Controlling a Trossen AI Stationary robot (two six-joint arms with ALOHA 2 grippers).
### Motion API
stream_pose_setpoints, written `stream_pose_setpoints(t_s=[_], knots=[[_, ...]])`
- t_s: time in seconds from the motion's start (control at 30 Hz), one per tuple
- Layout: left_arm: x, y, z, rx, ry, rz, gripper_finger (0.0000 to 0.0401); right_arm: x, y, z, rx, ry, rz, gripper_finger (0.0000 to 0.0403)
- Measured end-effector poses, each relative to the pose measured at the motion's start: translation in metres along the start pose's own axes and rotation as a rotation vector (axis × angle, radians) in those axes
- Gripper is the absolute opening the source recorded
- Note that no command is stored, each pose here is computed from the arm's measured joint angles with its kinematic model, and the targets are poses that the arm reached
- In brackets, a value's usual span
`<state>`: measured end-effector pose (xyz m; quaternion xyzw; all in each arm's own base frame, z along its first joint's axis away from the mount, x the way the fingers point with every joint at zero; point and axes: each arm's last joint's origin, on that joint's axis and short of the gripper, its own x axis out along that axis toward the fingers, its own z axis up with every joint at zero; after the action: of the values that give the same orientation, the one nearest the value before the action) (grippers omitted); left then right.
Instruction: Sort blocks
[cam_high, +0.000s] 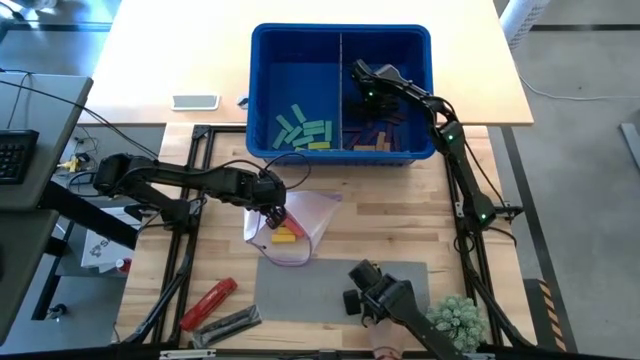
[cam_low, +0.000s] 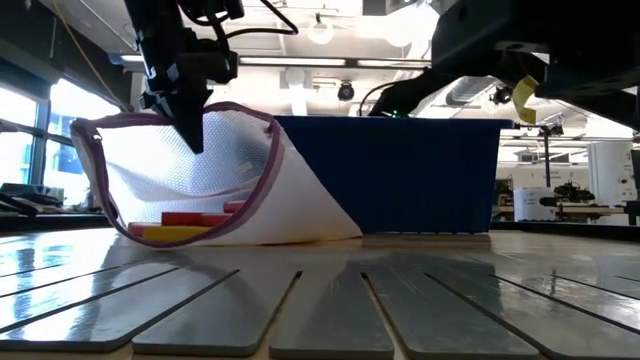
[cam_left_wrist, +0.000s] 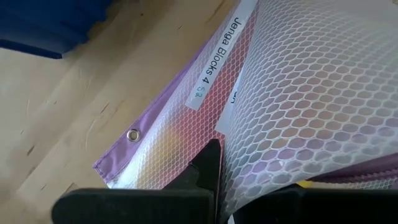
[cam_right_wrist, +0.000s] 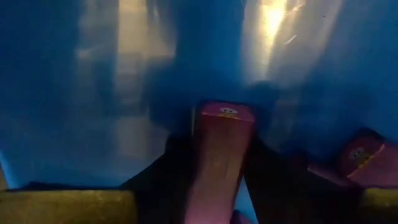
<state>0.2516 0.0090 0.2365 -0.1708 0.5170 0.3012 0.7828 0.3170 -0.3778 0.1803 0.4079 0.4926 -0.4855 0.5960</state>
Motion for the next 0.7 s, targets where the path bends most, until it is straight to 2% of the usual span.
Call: stream_pose_setpoints(t_s=[0.47, 0.57, 0.7], knots=[[0.000, 0.000, 0.000, 0.032, -0.008, 0.009, 0.0000, -0.004, 0.003, -0.001, -0.009, 0.009, 0.013, 0.0111], [0.000, 0.000, 0.000, 0.032, -0.009, 0.009, 0.0000, -0.023, 0.004, 0.001, -0.053, -0.016, 0.030, 0.0110], [0.000, 0.001, 0.000, 0.033, -0.016, 0.020, 0.0000, -0.077, -0.002, 0.005, -0.069, -0.160, 0.084, 0.0109]])
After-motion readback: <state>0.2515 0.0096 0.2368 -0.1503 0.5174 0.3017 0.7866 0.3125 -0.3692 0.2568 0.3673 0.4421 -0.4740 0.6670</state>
